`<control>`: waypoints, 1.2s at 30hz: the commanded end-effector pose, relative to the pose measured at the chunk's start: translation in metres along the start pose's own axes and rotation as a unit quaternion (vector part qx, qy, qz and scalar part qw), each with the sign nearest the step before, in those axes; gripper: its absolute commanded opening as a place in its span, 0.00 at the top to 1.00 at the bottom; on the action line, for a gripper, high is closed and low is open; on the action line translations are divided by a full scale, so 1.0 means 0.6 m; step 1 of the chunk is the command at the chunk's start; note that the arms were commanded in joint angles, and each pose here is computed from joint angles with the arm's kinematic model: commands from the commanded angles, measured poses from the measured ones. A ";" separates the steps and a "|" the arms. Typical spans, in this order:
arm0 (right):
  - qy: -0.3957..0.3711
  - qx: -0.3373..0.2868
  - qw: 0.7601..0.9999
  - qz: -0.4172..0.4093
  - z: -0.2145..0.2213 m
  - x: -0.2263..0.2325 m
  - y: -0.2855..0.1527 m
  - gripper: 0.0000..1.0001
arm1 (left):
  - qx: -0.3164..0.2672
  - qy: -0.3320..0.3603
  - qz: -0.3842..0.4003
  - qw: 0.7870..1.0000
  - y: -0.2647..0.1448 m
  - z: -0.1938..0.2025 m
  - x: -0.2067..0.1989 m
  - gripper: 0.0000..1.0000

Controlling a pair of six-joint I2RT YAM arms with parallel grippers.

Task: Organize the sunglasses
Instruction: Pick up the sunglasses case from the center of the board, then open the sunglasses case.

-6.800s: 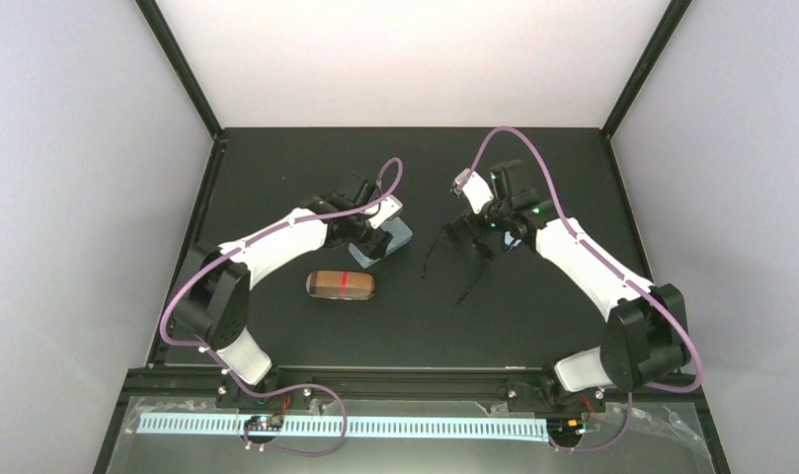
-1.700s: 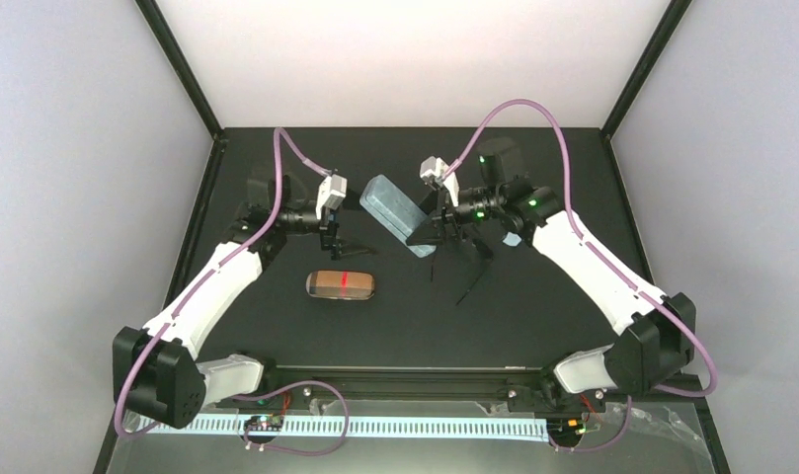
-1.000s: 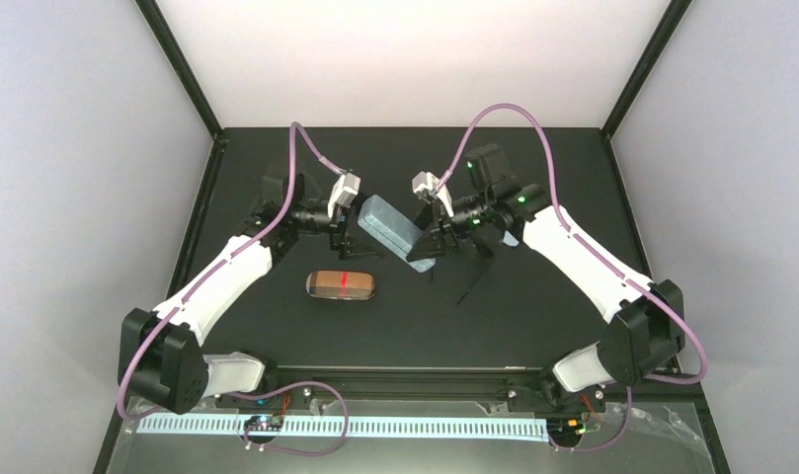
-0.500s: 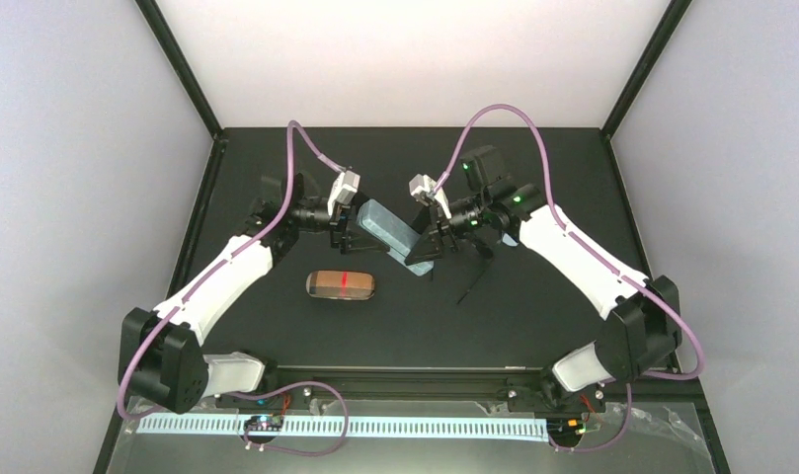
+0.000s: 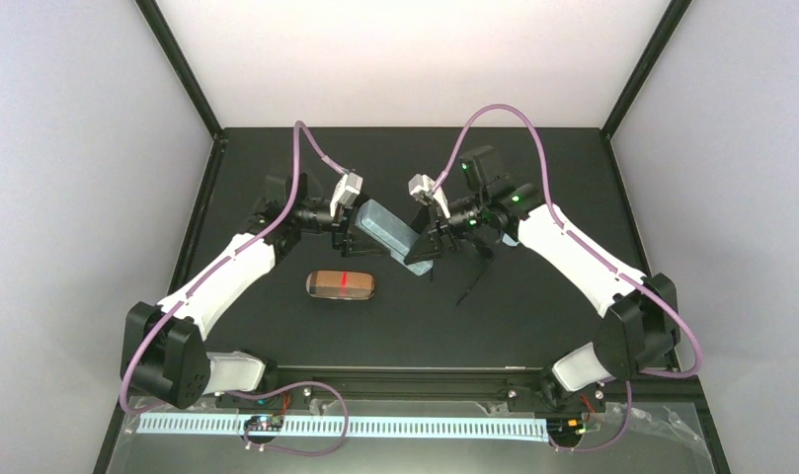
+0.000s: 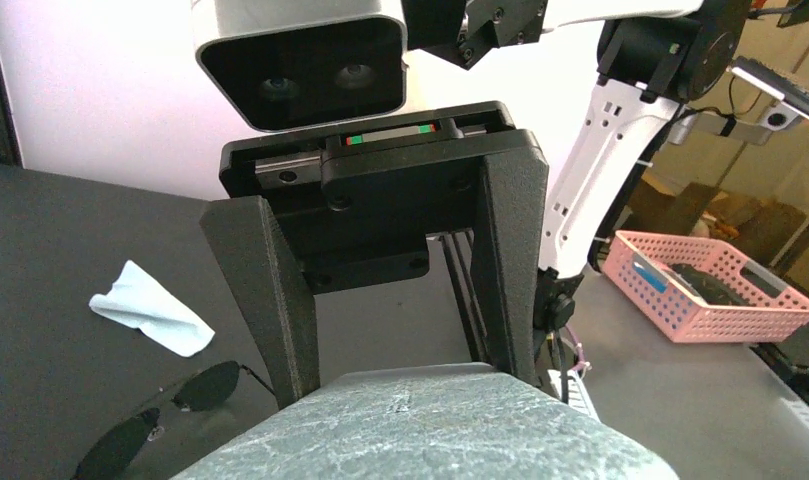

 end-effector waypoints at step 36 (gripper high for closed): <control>-0.018 -0.008 1.000 0.019 -0.041 -0.004 0.001 0.11 | 0.001 0.026 -0.009 1.000 0.004 -0.008 0.003 0.98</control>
Point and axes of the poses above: each gripper's point midway between its finger pads, its own y axis out along the fingers, its own x axis along the line the jaws close on, z = x × y, the point moved 6 cm from there along -y, back along the fingers, and after that the axes turned 4 degrees about y, right-handed, at the moved point
